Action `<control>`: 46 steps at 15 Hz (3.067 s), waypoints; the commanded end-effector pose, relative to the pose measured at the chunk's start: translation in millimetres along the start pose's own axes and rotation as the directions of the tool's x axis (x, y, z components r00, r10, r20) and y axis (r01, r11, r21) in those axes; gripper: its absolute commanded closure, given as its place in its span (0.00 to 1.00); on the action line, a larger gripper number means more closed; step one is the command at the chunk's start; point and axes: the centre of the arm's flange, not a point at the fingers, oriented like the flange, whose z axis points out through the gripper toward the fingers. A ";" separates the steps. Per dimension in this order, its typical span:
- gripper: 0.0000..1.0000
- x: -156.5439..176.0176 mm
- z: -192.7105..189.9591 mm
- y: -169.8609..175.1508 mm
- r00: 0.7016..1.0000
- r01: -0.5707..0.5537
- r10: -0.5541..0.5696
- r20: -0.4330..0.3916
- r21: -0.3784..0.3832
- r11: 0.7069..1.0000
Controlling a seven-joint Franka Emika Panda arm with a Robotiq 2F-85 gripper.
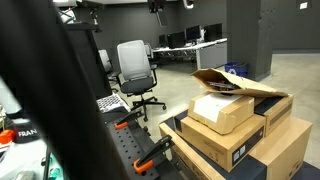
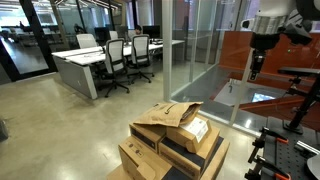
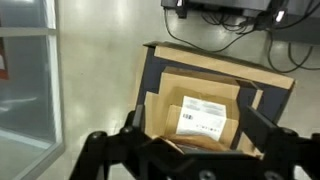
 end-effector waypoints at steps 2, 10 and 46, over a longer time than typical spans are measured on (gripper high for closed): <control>0.00 20.6 11.4 -9.9 0.998 0.055 -0.055 -0.027 -0.023 0.998; 0.00 73.5 41.9 -25.7 0.990 0.100 -0.105 -0.094 -0.047 0.994; 0.00 62.4 107.3 -81.5 0.952 0.306 -0.306 0.016 -0.036 0.951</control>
